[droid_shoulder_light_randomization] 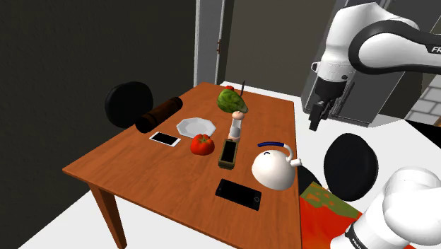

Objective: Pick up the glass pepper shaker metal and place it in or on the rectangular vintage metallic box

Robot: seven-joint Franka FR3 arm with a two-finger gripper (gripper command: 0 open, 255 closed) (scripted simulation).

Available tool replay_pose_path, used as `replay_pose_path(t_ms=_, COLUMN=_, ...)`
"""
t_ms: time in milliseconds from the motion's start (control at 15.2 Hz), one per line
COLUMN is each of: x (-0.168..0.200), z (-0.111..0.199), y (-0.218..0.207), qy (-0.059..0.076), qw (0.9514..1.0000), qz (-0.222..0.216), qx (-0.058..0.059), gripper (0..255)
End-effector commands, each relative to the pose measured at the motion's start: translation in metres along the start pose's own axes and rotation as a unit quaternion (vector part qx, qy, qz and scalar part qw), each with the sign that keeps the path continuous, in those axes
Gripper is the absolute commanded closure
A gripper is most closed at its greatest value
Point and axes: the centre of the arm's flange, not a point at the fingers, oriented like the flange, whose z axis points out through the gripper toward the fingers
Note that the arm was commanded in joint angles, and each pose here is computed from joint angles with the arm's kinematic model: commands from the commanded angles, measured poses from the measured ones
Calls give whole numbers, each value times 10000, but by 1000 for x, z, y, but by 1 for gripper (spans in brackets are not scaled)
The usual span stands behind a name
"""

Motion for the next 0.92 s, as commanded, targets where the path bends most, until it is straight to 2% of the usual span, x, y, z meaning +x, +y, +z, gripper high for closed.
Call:
replay_pose_path(t_ms=0, x=0, z=0, y=0, qy=0, qw=10000, qz=0, qx=0, gripper=0)
replay_pose_path(t_ms=858, x=152, z=52, y=60, qy=221, qw=9976, qz=-254, qx=606, gripper=0)
